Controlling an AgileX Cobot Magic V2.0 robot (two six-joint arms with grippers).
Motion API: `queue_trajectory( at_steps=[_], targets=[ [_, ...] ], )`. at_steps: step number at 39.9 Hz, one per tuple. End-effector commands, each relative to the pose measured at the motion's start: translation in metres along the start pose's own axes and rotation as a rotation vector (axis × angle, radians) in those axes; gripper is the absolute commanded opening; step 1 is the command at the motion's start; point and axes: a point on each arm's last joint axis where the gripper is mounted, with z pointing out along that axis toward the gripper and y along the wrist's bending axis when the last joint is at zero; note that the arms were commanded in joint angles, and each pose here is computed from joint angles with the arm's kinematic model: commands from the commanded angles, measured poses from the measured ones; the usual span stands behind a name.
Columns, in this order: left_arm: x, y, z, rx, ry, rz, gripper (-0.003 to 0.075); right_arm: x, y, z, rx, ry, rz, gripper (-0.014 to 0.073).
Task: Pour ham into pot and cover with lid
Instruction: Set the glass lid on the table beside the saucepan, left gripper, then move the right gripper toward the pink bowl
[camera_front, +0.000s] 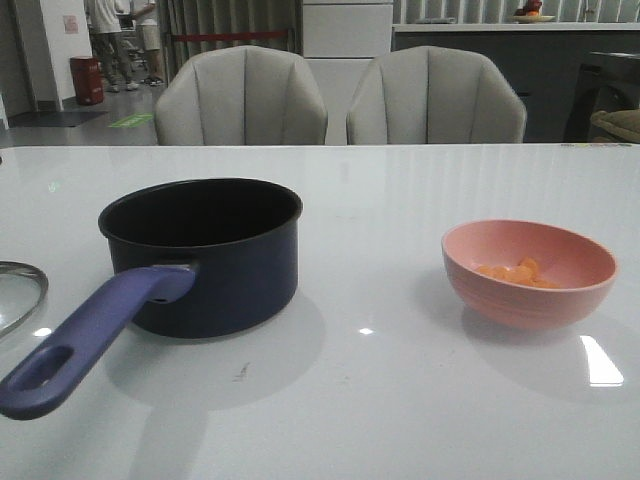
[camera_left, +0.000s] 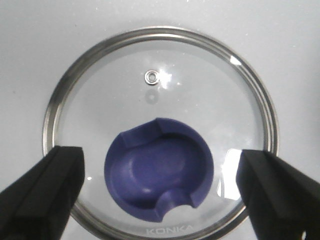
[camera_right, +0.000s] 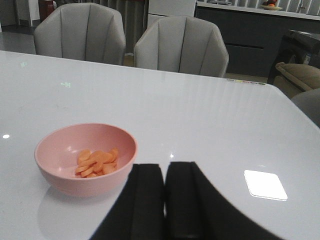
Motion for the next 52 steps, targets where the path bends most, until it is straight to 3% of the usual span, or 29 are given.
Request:
queue_trajectory(
  at_steps=[1,13,20,28,42,52],
  targets=[
    [-0.006,-0.002,-0.051,0.025,-0.160,0.028,0.0624,-0.009,0.000,-0.002,0.003,-0.099,-0.013,0.0160],
    [0.033,0.000,-0.125,0.083,-0.373,0.022,0.0624,-0.009,0.000,-0.002,0.003,-0.099,-0.013,0.0160],
    [0.076,0.005,-0.155,0.102,-0.498,0.016,0.0625,-0.009,0.000,-0.002,0.003,-0.099,-0.013,0.0160],
    [0.132,0.008,-0.183,0.173,-0.761,-0.010,0.0625,-0.009,0.000,-0.002,0.003,-0.099,-0.013,0.0160],
    [0.225,0.009,-0.203,0.267,-1.027,0.150,0.0624,-0.009,0.000,-0.002,0.003,-0.098,-0.013,0.0160],
    [0.271,0.019,-0.180,0.309,-1.105,0.188,0.0624,-0.009,0.000,-0.002,0.003,-0.098,-0.013,0.0160]
  ],
)
